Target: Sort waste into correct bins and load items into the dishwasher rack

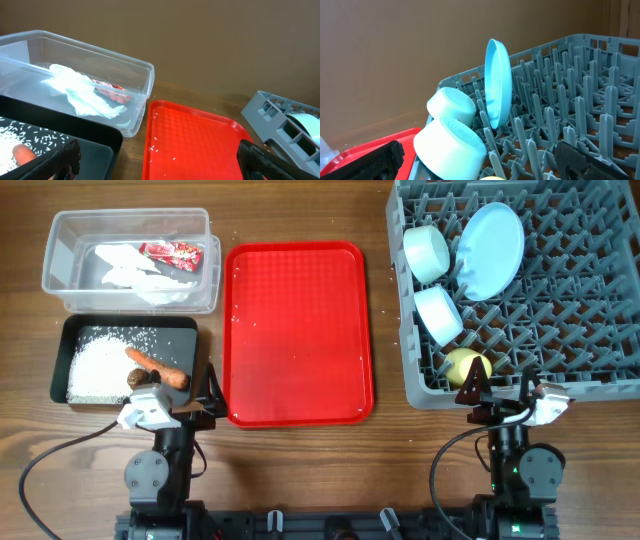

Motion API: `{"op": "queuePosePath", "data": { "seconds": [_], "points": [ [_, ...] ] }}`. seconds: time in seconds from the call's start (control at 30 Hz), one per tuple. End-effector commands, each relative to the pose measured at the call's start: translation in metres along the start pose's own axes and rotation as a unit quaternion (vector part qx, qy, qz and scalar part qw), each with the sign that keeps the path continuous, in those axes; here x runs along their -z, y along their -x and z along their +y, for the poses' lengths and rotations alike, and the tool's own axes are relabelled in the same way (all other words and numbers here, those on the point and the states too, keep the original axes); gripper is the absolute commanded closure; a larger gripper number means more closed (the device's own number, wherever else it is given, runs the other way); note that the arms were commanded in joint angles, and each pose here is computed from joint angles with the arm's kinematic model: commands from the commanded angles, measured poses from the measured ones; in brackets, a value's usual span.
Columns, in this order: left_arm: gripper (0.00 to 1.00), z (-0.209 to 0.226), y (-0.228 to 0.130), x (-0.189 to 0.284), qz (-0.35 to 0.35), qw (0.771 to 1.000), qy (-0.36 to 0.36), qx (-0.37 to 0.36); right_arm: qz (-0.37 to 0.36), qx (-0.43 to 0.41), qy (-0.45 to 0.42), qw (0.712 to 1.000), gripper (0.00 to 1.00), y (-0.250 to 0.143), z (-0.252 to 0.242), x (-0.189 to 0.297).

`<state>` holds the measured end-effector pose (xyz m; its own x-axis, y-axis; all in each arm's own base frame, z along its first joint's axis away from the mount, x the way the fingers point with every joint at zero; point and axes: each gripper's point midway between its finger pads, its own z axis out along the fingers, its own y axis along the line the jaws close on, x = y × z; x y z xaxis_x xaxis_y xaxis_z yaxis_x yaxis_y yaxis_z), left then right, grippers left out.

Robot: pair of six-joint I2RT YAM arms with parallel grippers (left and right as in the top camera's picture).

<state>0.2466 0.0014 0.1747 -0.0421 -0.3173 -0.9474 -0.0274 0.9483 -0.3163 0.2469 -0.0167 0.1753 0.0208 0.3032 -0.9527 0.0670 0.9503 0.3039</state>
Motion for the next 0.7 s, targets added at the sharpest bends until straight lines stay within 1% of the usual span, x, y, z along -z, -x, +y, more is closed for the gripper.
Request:
{"op": "queuePosePath", "data": {
  "seconds": [0.0, 0.2, 0.67],
  "points": [
    [0.00, 0.0015, -0.0070, 0.0002, -0.004, 1.000, -0.006, -0.008, -0.008, 0.009, -0.005, 1.000, 0.00, 0.0029, -0.0014, 0.0006],
    [0.00, 0.0045, -0.0161, -0.0002, 0.011, 1.000, -0.001, -0.009, -0.008, 0.009, -0.005, 1.000, 0.00, 0.0029, -0.0014, 0.0006],
    [0.00, 0.0032, -0.0164, -0.0002, 0.012, 1.000, -0.004, -0.008, -0.008, 0.009, -0.005, 1.000, 0.00, 0.0029, -0.0014, 0.0006]
  ]
}}
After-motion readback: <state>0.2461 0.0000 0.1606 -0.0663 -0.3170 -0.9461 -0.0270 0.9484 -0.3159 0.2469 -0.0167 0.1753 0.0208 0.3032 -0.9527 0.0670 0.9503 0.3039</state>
